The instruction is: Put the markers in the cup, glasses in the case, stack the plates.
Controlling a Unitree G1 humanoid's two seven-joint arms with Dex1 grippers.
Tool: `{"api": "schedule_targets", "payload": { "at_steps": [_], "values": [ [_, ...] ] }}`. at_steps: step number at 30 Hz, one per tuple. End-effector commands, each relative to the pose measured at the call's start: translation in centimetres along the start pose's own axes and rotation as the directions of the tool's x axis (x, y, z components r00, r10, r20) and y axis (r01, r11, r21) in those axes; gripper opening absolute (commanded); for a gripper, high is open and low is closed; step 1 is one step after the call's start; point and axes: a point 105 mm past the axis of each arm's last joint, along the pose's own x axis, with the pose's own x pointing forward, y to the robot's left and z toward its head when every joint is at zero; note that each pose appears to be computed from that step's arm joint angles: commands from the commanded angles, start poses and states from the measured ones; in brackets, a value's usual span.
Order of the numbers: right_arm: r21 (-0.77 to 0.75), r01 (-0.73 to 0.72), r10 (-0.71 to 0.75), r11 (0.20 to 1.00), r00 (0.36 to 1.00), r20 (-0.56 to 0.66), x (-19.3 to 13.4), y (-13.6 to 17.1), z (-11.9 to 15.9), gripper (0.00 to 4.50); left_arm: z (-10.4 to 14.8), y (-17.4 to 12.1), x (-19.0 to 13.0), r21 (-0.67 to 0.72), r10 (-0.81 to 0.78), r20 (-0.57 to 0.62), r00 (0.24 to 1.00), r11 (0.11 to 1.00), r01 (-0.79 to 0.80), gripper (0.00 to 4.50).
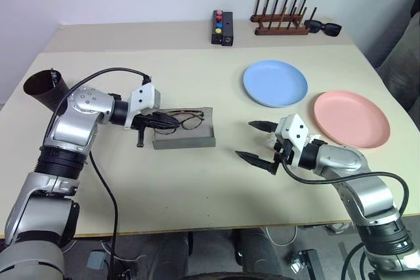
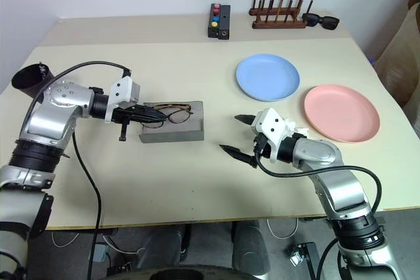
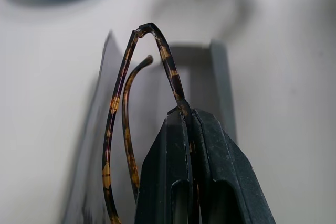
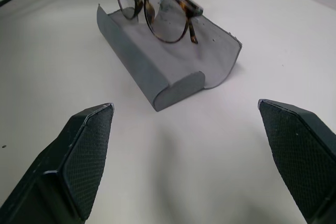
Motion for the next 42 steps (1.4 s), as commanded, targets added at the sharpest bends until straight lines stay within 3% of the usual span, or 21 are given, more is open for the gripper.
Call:
{"api": "schedule_targets", "payload": {
  "at_steps": [1, 20, 23, 29, 40, 42],
  "values": [
    [-0.031, -0.006, 0.007, 1.000, 0.999, 0.031, 0.1, 0.0, 1.0, 4.50, 0.5, 0.6, 0.2, 0.014, -0.004, 0.026, 1.000, 1.000, 0.003, 0.03],
    [-0.027, -0.001, 0.002, 1.000, 1.000, 0.029, -0.3, 0.3, 1.0, 4.50, -1.4, -1.2, 2.1, -0.057, -0.225, -0.012, 0.974, 0.973, 0.224, 0.03],
    [-0.027, -0.001, 0.002, 1.000, 1.000, 0.029, -0.2, 0.4, 1.0, 4.50, -1.6, -1.1, 2.2, -0.064, -0.217, -0.017, 0.976, 0.974, 0.216, 0.91],
    [-0.027, -0.005, 0.006, 1.000, 1.000, 0.030, -0.1, 0.4, 1.0, 4.50, -1.2, 0.0, 2.3, -0.041, -0.138, 0.010, 0.990, 0.989, 0.139, 3.83],
    [-0.030, -0.014, 0.015, 0.999, 0.999, 0.032, 0.1, 0.4, 1.0, 4.50, 3.5, 2.4, 1.1, -0.055, -0.015, 0.238, 0.971, 0.998, 0.029, 3.83],
    [-0.031, -0.015, 0.016, 0.999, 0.999, 0.033, 0.1, 0.4, 1.1, 4.50, 4.2, 3.0, 0.5, -0.063, 0.019, 0.277, 0.961, 0.998, -0.001, 3.30]
  ]
}}
